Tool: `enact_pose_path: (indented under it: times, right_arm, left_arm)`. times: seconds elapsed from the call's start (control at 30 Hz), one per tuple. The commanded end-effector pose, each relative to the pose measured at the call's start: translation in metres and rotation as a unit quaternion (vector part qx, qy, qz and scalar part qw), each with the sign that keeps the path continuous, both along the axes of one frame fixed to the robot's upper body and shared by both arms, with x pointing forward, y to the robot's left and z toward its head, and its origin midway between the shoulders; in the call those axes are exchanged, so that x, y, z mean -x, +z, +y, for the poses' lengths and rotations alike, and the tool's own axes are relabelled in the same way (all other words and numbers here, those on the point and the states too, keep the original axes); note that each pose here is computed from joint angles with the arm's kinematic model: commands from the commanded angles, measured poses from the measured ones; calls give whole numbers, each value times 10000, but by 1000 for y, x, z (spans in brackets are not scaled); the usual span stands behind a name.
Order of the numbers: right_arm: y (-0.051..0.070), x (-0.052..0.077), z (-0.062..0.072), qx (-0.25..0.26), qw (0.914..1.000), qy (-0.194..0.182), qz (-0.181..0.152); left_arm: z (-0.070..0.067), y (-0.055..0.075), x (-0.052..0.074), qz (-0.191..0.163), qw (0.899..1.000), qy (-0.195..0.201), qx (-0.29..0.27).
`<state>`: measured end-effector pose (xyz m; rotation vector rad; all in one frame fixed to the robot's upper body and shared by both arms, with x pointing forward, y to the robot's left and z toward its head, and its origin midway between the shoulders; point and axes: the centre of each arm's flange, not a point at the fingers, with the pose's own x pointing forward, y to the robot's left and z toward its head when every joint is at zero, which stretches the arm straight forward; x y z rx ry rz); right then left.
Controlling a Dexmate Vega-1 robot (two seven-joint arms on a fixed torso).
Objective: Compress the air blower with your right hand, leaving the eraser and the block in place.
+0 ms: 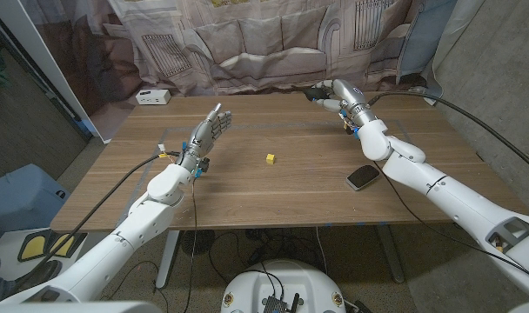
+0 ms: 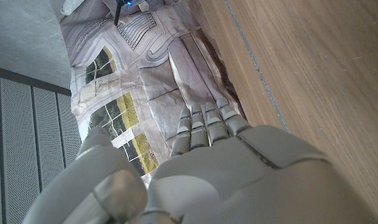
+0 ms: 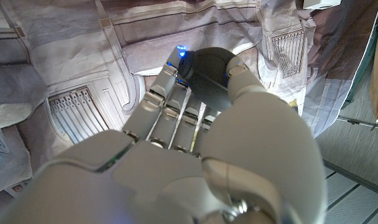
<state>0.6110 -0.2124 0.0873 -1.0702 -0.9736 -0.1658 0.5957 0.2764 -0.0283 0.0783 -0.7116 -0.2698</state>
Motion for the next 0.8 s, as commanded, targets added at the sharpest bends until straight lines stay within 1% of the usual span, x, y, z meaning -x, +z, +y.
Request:
enact_pose_path:
  times: [0.03,0.47,0.63,0.8]
  right_arm:
    - [-3,5,1,-154,9997,112,-135]
    - [-7,11,-4,-309,9991,192,-218]
    - [-8,12,-4,-310,9991,243,-179]
    - [-11,9,-4,-601,9977,286,-154]
  left_arm:
    - [2,-1,2,18,10000,21,13]
    - [0,-2,2,14,10000,-7,10]
    - [-1,-3,3,8,10000,-6,28]
    - [1,-6,2,26,10000,6,66]
